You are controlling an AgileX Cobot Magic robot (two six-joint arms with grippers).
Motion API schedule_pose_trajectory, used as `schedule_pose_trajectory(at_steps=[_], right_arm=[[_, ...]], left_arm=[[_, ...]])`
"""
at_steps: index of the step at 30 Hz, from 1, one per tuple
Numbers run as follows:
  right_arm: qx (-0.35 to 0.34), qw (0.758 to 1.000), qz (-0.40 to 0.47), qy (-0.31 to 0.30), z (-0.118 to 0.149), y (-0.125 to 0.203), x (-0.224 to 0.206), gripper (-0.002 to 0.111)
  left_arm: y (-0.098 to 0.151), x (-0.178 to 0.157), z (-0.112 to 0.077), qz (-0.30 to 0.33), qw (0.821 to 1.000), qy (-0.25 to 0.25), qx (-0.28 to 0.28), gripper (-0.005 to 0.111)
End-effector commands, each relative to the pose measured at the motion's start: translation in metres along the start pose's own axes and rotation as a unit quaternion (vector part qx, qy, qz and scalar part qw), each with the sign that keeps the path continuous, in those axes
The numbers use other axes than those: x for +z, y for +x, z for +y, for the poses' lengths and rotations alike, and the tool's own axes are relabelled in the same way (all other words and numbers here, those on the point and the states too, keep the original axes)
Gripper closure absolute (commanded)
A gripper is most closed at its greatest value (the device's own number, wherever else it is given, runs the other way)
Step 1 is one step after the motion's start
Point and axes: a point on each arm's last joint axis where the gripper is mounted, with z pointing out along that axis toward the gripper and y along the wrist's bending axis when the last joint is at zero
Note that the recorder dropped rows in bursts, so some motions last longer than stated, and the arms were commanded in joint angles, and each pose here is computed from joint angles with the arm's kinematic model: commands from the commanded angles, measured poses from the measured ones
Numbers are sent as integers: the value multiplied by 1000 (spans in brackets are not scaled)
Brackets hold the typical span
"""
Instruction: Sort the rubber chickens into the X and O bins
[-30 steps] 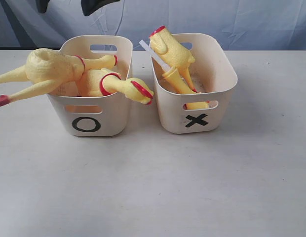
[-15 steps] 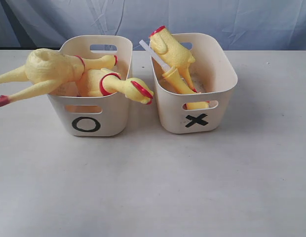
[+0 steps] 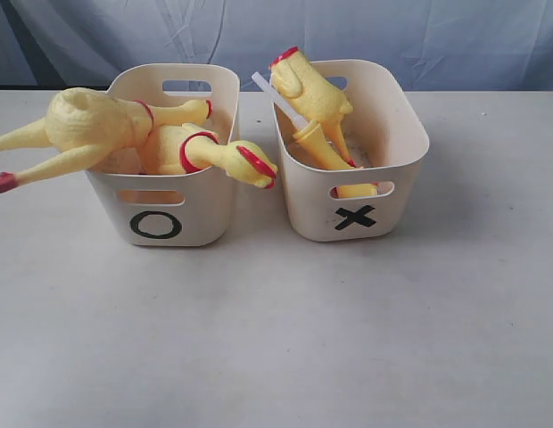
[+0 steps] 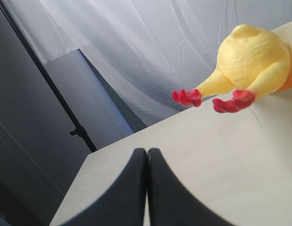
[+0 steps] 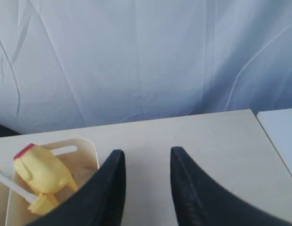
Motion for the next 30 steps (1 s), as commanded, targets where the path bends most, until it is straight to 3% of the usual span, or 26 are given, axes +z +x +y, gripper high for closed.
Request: schedule_pose_trajectory(at_steps=[1,2,5,7,9,10,16,30], right_arm=[[13,998,2,54,-38,55,-34,77],[23,998,-2,60,-46,67,-43,79],[40,991,-125,0,-82,146,-96,106],[31,968,-247,-24,-99,191,-117,109],[-32,936,-350,-21,-98,218,-111,109],[-32,936,-349,-36,-96,231,-103,109],[18,957,-287,-44,-94,252,-84,109],[24,959,-279,-47,-94,253,-83,109]], left_arm=[[-1,0,0,-5,1000,-1,-6,107],[-1,0,0,-5,1000,-1,-6,107],[-1,0,0,-5,1000,-1,-6,107],[-1,0,0,-5,1000,-1,-6,107],[-1,0,0,-5,1000,-1,-6,107],[-1,0,0,-5,1000,-1,-6,107],[-1,0,0,-5,1000,-1,-6,107],[-1,0,0,-5,1000,-1,-6,107]])
